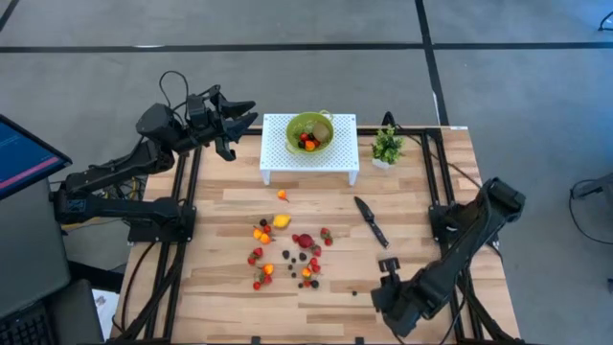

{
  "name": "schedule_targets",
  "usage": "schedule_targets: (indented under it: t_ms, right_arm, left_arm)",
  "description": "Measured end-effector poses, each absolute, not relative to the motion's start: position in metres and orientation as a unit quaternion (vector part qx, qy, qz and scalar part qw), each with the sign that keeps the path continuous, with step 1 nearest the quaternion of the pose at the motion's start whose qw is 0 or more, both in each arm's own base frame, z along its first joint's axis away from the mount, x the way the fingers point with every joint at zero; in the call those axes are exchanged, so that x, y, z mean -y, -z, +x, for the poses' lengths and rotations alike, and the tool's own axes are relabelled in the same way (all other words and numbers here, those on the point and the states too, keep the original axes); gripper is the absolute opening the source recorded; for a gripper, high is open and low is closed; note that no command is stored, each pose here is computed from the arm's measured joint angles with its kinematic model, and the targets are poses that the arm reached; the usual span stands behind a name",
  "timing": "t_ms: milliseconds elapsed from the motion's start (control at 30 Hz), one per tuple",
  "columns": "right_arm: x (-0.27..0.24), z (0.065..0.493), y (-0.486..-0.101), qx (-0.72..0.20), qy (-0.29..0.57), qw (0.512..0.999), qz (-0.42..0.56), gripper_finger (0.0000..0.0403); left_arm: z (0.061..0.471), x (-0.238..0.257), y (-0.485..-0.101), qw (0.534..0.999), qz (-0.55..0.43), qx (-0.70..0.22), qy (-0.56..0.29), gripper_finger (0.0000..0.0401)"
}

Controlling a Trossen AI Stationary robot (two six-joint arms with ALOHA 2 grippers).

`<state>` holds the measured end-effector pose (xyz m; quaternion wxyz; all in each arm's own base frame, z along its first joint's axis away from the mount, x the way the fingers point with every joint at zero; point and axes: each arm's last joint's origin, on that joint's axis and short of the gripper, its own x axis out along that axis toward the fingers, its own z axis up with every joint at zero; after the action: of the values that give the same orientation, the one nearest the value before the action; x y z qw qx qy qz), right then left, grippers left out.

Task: Pick & Place Fruit
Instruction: Put the red strawberry into the green strainer bowl

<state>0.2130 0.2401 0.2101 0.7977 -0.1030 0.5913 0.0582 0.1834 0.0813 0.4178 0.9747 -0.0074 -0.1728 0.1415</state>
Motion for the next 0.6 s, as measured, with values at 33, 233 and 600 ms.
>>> schedule_targets:
  t_ms: [33,233,600]
  right_arm:
    - [-0.243,0.212,-0.206,-0.596,-0.059,0.794,-0.109,0.0117]
    - [-0.254,0.211,-0.185,-0.611,-0.064,0.778,-0.134,0.0117]
    - [-0.262,0.219,-0.154,-0.622,-0.072,0.761,-0.169,0.0117]
  left_arm:
    - [0.183,-0.081,-0.418,0.975,-0.007,0.173,-0.142,0.0142]
    - [0.183,-0.081,-0.418,0.975,-0.007,0.173,-0.142,0.0142]
    - [0.183,-0.081,-0.418,0.975,-0.007,0.173,-0.142,0.0142]
